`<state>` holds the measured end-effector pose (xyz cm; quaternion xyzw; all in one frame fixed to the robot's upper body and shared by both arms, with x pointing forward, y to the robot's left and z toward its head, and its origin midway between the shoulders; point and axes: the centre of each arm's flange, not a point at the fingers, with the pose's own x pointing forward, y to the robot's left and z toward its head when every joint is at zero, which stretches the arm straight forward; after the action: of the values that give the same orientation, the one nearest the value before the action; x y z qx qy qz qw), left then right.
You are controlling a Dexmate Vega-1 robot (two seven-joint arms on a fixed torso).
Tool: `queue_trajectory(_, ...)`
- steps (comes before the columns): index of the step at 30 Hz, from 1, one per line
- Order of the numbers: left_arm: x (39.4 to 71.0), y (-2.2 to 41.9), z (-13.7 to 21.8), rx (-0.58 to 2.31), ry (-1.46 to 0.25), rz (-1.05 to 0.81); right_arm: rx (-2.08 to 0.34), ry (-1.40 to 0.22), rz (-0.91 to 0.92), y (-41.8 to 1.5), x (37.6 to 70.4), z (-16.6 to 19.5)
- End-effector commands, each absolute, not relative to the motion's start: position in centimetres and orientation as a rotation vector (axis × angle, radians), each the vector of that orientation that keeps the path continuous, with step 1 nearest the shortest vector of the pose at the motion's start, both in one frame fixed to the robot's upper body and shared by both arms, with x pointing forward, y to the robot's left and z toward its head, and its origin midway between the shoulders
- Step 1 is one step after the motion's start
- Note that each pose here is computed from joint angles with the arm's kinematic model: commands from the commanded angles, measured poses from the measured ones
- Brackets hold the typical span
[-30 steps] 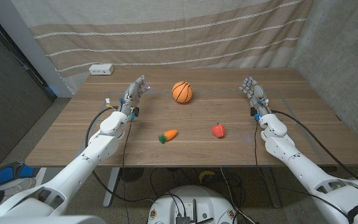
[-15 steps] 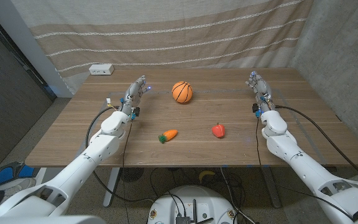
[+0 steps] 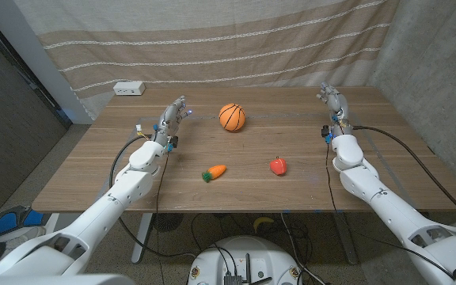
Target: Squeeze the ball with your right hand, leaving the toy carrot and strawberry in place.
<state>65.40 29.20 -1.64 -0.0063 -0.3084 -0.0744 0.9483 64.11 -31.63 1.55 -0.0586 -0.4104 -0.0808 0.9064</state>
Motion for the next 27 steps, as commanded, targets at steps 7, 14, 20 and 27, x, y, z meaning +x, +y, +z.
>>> queue_trajectory(7, 65.5, 29.2, -1.8, -0.022, -0.632, -0.157, -0.291, -0.936, -0.248, -30.5, 62.2, 4.0)
queue_trajectory(14, 65.4, 29.3, -2.0, -0.019, -0.636, -0.159, -0.343, -0.963, -0.271, -29.9, 61.3, 4.7)
queue_trajectory(20, 65.3, 29.2, -2.1, -0.021, -0.636, -0.160, -0.398, -0.987, -0.300, -29.3, 60.6, 5.3)
queue_trajectory(27, 65.3, 29.3, -2.1, -0.020, -0.638, -0.158, -0.459, -1.001, -0.333, -28.8, 60.1, 5.6)
